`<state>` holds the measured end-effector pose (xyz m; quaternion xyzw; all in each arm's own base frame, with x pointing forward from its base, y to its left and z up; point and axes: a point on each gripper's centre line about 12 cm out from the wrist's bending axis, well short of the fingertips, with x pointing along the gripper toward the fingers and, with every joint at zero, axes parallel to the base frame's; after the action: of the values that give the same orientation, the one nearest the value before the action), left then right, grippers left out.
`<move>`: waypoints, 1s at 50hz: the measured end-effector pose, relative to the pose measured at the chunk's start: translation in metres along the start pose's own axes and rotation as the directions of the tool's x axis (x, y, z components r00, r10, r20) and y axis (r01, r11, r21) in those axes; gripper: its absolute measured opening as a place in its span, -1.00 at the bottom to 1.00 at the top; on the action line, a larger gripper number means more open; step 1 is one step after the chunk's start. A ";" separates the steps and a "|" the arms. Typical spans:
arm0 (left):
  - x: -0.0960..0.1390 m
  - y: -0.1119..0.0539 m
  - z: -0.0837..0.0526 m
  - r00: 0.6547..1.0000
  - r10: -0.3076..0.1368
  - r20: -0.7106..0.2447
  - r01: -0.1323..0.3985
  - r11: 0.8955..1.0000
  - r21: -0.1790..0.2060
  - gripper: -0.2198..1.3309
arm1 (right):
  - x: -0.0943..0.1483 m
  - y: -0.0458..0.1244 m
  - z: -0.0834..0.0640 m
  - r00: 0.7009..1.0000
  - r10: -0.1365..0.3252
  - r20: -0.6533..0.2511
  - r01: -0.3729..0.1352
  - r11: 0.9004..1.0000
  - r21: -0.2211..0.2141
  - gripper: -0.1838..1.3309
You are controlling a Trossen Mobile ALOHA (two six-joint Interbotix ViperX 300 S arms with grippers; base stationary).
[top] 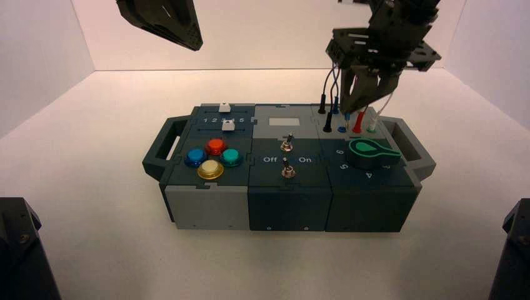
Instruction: Insert the blue wire.
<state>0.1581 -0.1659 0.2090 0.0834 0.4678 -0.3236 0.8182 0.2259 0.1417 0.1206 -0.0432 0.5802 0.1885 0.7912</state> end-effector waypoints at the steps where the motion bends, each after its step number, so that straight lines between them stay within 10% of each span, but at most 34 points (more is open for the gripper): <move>1: 0.000 0.000 0.000 1.000 0.000 -0.002 0.000 1.000 0.002 -0.93 | -0.002 0.000 0.001 1.000 0.001 0.006 -0.001 1.000 -0.001 -0.78; 50: 0.002 0.000 0.004 1.000 0.002 -0.001 -0.002 1.000 0.008 -0.93 | -0.001 0.001 0.008 0.999 0.001 0.047 -0.001 1.000 -0.002 -0.77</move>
<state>0.1610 -0.1684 0.2098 0.0876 0.4669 -0.3246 0.8179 0.2330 0.1447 0.1242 -0.0391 0.5611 0.1903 0.8046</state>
